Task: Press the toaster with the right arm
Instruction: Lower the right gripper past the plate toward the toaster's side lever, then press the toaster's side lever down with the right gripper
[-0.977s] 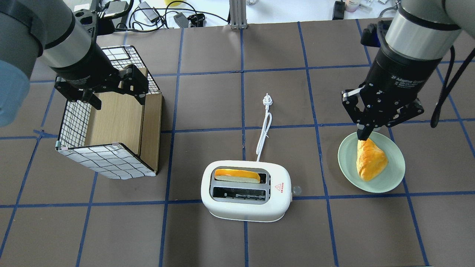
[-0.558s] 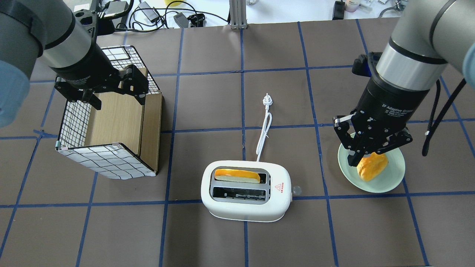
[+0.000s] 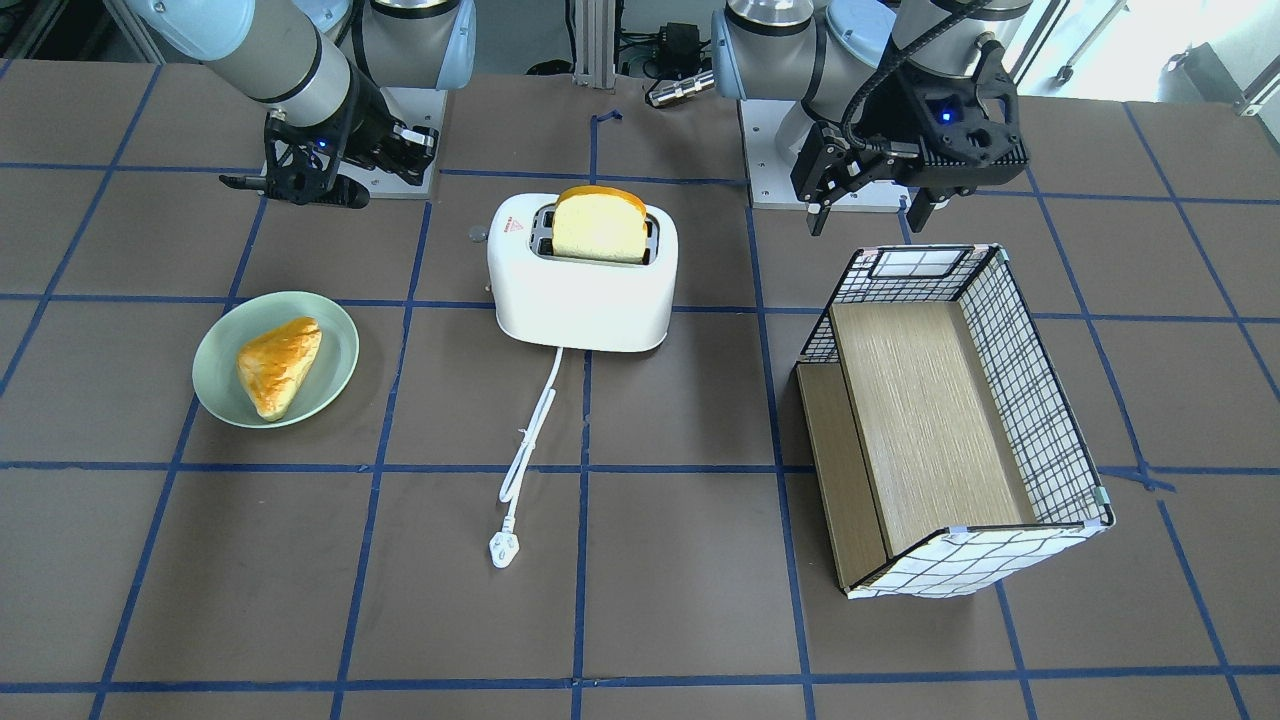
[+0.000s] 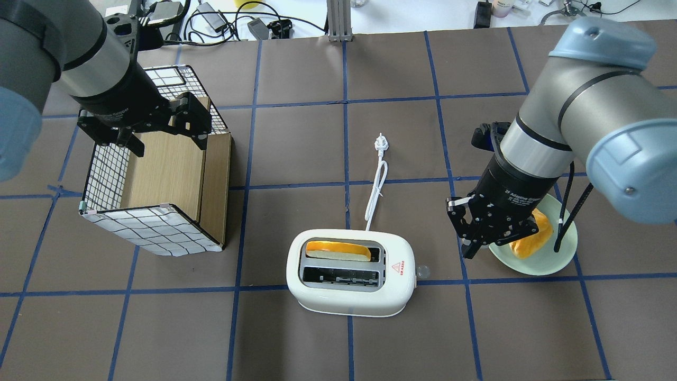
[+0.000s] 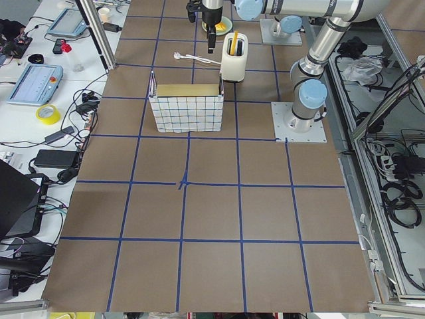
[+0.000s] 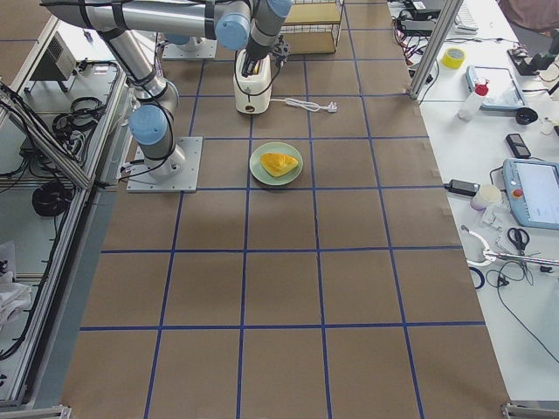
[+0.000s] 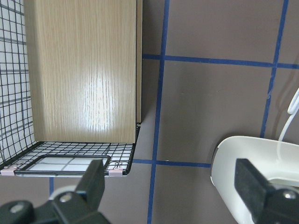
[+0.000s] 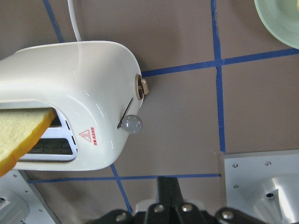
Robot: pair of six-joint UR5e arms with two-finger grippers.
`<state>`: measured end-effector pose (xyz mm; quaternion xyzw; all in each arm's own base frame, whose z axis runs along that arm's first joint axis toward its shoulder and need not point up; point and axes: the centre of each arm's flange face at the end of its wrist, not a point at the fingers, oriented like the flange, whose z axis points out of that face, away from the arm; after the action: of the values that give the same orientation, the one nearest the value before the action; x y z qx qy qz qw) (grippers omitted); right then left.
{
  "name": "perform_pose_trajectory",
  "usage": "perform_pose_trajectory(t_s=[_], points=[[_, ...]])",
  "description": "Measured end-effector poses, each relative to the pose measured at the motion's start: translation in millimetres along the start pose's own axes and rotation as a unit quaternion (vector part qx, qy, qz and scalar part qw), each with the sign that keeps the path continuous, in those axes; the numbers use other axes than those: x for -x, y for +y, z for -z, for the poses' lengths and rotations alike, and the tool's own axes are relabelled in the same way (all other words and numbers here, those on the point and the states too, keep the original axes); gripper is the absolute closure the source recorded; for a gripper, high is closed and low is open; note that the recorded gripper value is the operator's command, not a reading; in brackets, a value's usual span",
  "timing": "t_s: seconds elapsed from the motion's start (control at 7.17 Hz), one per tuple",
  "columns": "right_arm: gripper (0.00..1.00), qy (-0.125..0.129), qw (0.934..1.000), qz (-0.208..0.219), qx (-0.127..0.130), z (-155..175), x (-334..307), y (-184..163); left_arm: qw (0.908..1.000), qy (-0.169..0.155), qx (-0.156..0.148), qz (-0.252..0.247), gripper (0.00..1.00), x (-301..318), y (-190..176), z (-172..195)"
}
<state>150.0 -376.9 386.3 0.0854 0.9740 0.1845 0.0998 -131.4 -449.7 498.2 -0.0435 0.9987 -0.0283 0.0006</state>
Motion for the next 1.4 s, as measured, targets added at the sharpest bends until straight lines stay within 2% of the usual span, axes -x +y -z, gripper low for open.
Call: perform_pose_trajectory(t_s=[0.28,0.56,0.7,1.4], points=[[1.00,-0.028,0.9996,0.004,-0.008,-20.7,1.5,-7.3,1.0000,0.000,0.000,0.000,0.00,0.0,0.0,-0.2],[1.00,-0.059,0.9983,0.002,0.002,-41.2,3.2,-8.2,1.0000,0.000,0.000,0.000,0.00,0.0,-0.2,0.1],[1.00,-0.066,0.9978,0.002,0.006,-49.8,2.8,-8.8,1.0000,0.000,0.000,0.000,0.00,0.0,-0.2,0.2],[1.00,-0.069,0.9975,0.001,0.012,-81.9,-3.0,-15.8,1.0000,0.000,0.000,0.000,0.00,0.0,0.0,0.1]])
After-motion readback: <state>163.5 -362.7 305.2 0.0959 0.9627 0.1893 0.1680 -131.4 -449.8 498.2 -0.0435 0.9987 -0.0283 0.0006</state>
